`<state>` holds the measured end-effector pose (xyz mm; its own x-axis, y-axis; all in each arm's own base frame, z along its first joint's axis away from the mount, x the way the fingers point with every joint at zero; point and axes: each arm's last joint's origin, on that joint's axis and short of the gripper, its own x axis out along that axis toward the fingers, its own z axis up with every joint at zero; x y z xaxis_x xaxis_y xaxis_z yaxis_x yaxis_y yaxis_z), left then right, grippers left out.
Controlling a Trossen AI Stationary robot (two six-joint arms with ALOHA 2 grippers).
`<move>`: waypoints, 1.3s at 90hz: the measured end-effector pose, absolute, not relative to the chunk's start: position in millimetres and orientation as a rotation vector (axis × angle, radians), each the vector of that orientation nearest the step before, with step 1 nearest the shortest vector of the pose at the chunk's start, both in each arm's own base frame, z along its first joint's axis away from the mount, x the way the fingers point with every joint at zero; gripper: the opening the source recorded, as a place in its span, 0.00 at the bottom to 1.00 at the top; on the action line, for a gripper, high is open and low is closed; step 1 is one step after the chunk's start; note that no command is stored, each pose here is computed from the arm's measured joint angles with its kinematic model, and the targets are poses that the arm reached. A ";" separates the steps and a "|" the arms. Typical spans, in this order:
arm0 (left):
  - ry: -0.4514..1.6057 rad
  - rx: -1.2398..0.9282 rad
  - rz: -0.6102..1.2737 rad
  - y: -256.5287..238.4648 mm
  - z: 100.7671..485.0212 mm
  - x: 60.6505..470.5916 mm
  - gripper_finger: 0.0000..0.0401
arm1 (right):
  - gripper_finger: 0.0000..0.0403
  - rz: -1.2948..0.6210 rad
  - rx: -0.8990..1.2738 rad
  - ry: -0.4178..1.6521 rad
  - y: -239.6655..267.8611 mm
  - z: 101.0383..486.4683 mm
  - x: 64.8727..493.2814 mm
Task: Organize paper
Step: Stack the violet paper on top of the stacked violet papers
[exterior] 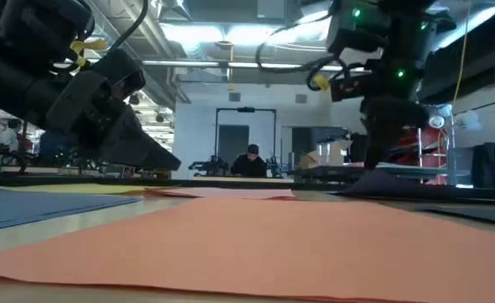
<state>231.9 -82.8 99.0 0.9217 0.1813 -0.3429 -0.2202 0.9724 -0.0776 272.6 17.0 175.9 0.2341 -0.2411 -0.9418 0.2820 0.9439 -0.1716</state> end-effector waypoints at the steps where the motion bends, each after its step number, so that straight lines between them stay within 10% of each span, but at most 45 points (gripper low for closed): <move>1: 0.336 -0.106 0.204 -82.9 99.7 232.3 0.03 | 0.00 -0.355 0.043 1.283 18.0 175.9 272.8; 45: 0.328 0.486 0.126 -69.0 150.8 308.1 0.01 | 0.00 -0.244 0.134 1.064 39.2 234.1 307.5; 117: 0.249 0.526 -0.019 -31.0 168.0 330.0 0.01 | 0.00 -0.145 0.141 1.021 48.1 251.4 314.2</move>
<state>330.0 -31.0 168.0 0.9698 0.0457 -0.2396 0.0814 0.8653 0.4946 314.2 48.1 251.4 0.5150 -0.0542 -0.8555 0.1856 0.9814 0.0496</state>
